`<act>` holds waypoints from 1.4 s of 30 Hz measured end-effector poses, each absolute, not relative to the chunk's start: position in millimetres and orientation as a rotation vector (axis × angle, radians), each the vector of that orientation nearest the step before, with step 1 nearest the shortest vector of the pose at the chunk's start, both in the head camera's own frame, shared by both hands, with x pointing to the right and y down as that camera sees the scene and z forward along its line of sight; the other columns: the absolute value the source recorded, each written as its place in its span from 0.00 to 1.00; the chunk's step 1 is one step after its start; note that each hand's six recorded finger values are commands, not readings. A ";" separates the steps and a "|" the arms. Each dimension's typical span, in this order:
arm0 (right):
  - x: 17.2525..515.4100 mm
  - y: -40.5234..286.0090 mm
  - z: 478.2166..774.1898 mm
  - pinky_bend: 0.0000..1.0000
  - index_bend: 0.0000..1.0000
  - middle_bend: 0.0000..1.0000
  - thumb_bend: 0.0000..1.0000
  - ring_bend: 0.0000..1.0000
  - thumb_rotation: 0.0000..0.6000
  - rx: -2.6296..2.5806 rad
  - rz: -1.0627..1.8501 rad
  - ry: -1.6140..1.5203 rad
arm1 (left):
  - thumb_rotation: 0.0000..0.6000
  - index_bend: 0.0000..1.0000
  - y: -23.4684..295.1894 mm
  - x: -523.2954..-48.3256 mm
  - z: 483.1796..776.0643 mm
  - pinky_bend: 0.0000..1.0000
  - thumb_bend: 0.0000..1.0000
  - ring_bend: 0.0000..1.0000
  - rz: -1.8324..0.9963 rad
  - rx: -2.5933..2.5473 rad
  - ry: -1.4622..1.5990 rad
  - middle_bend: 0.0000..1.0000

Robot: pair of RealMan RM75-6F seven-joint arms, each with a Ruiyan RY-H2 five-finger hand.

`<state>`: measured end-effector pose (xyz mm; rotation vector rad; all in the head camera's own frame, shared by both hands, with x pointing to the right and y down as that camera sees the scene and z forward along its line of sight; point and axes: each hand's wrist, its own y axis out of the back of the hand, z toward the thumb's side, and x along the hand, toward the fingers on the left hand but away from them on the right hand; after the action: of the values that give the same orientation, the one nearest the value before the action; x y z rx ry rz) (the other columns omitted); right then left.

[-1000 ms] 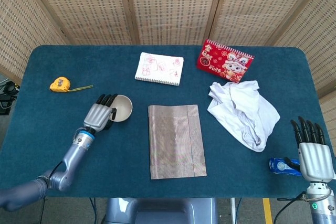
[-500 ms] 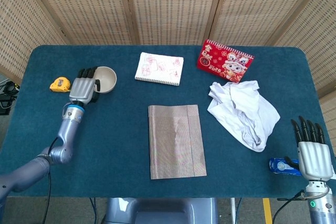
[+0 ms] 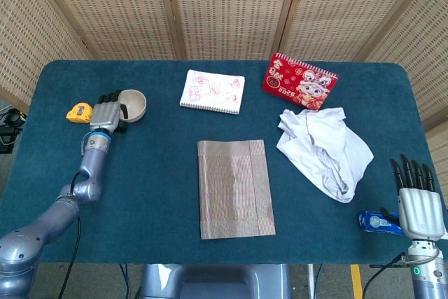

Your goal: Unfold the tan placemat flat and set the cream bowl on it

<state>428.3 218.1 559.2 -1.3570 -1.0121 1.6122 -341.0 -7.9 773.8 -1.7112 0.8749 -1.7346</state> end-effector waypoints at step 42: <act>272.5 233.8 626.4 0.00 0.40 0.00 0.07 0.00 1.00 -1.910 0.976 -0.108 | 1.00 0.00 175.4 -442.2 549.0 0.00 0.00 0.00 -1.597 -1.608 1.099 0.00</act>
<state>272.5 233.8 626.4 -1.9105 -0.1076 0.9757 -442.2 175.4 549.0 -1.6081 1.0992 -1.5974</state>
